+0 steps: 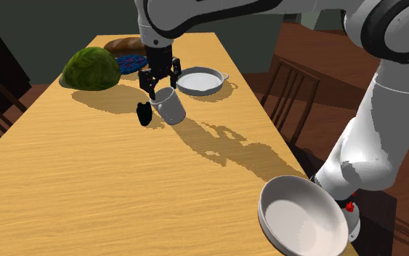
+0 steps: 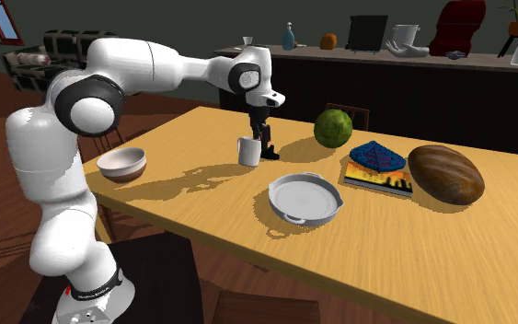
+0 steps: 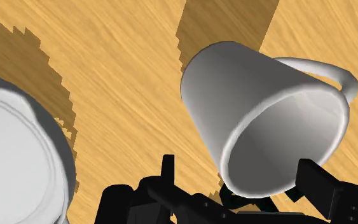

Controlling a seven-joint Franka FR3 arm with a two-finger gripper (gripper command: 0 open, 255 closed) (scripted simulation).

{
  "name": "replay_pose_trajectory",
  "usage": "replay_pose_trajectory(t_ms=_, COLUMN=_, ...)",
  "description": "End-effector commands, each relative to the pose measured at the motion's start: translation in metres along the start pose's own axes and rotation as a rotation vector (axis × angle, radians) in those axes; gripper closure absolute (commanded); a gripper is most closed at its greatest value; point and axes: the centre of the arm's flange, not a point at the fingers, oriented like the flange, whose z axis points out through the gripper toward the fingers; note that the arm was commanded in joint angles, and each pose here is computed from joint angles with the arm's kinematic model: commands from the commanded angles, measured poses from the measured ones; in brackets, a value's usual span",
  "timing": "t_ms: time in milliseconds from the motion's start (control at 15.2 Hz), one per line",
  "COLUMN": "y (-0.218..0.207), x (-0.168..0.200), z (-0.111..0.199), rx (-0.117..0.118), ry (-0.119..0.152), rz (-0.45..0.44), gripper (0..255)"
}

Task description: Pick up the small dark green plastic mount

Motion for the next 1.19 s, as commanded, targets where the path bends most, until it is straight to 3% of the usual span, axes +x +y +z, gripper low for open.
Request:
replay_pose_trajectory(t_ms=0, y=-0.022, x=0.02, z=0.014, rx=-0.011, ry=-0.021, rz=-0.012, gripper=0)
replay_pose_trajectory(t_ms=264, y=-0.059, x=0.056, z=0.035, rx=-0.024, ry=-0.039, rz=-0.038, gripper=0)
replay_pose_trajectory(t_ms=924, y=-0.059, x=0.056, z=0.075, rx=-0.024, ry=-0.039, rz=-0.038, gripper=0)
replay_pose_trajectory(t_ms=990, y=-0.058, x=0.056, z=0.075, rx=-0.024, ry=-0.039, rz=-0.038, gripper=255)
replay_pose_trajectory(t_ms=1122, y=-0.058, x=0.056, z=0.075, rx=-0.024, ry=-0.039, rz=-0.038, gripper=255)
